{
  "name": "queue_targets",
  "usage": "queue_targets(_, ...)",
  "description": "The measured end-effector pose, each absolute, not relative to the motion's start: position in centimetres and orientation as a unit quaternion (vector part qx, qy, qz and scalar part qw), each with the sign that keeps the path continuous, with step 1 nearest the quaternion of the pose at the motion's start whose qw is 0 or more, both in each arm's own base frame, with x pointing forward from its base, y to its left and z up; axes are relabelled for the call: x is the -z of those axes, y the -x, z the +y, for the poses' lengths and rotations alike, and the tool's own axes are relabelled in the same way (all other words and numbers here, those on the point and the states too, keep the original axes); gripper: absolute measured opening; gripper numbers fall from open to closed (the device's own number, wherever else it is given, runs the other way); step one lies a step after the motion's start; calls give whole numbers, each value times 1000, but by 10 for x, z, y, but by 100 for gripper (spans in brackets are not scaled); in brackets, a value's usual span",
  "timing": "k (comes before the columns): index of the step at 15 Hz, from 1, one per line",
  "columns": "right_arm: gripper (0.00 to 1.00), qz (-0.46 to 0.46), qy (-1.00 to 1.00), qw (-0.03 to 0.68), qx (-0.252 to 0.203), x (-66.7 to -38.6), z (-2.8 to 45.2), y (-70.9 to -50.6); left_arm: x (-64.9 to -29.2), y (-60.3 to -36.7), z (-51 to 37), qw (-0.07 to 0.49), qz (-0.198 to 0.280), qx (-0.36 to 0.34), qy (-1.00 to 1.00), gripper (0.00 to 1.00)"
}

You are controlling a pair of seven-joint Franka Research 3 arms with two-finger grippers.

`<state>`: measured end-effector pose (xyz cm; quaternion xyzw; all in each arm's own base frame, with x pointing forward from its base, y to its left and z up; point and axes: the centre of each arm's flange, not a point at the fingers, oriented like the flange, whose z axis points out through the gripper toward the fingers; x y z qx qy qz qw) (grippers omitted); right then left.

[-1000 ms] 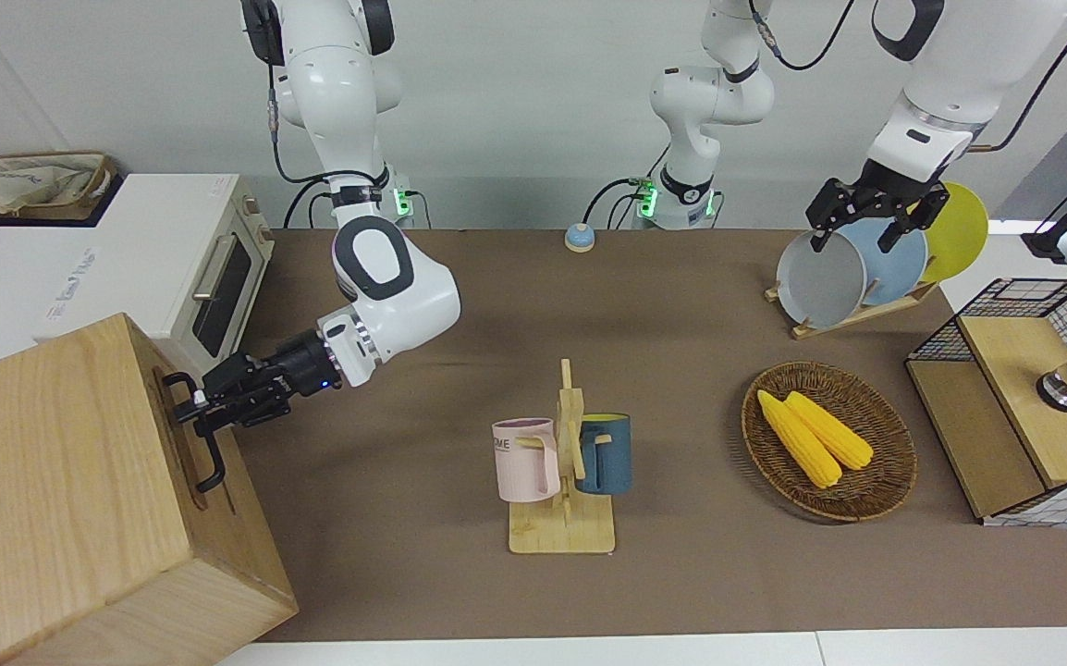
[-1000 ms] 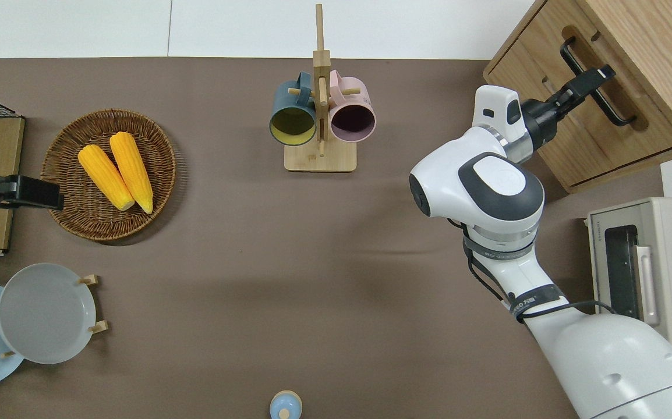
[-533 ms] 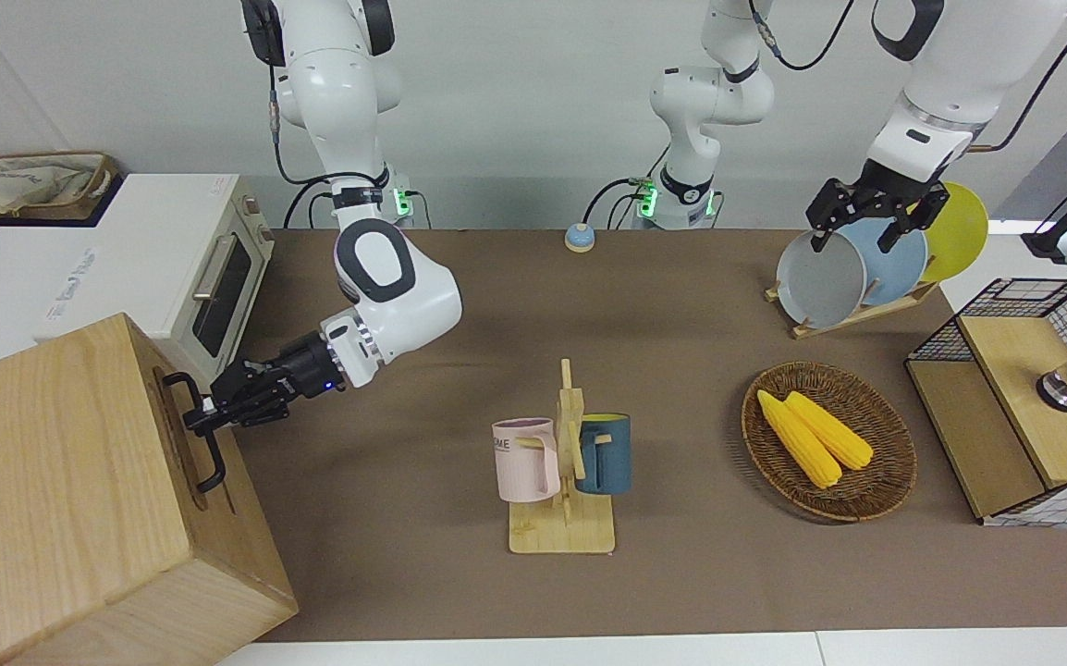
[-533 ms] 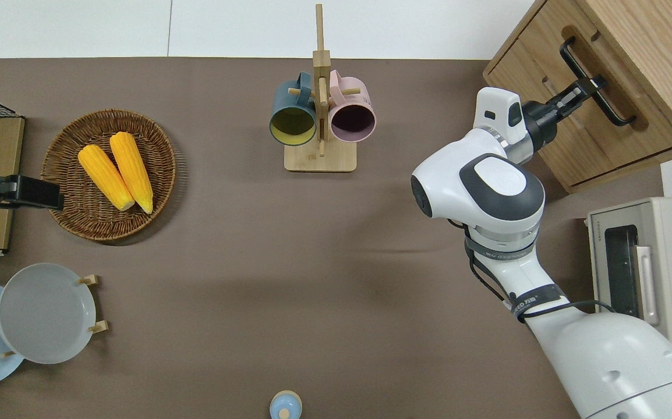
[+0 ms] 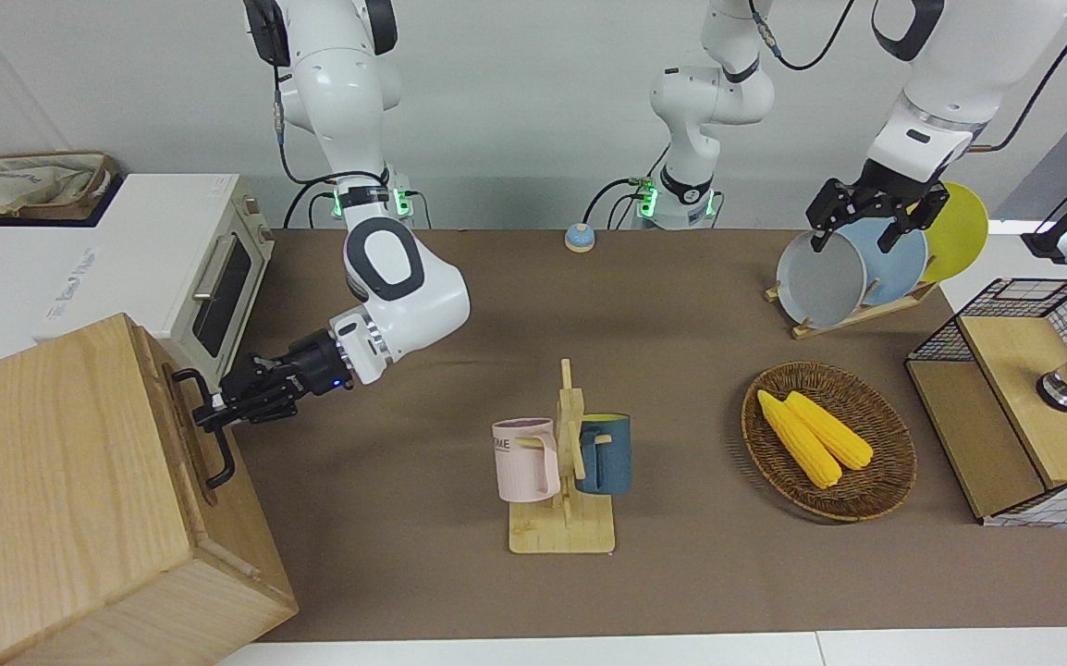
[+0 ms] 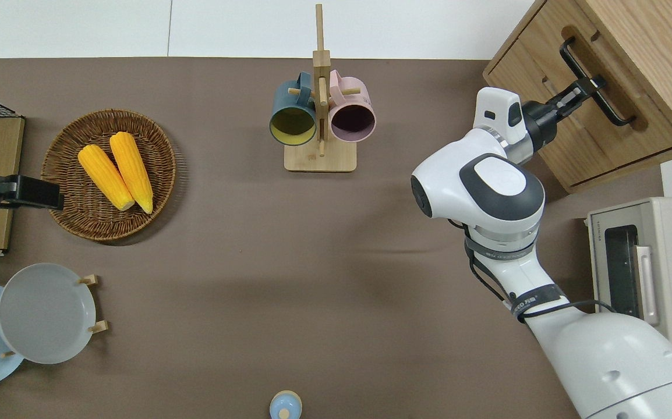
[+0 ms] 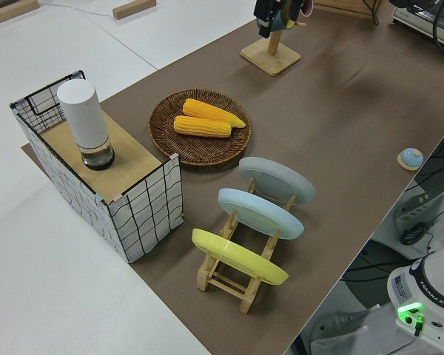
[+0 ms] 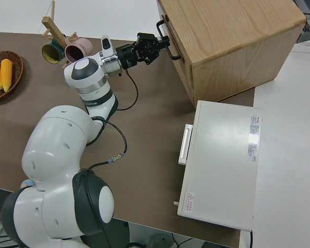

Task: Slide drawer open with right arm
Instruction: 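Close the right gripper around the black drawer handle, then pull the handle toward the robot with the right gripper, sliding the drawer out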

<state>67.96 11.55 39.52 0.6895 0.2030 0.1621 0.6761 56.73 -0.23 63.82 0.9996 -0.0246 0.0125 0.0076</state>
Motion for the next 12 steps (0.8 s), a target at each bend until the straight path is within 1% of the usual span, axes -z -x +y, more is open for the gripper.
queue_targets(5,18,193,-677,693,-156,-388,155,-662,-638,-567,-2,8,-25,-12,-1000,100)
queue_targets(12,18,187,-673,698,-155,-385,189,-647,-638,-567,-2,8,-25,-12,-1000,100)
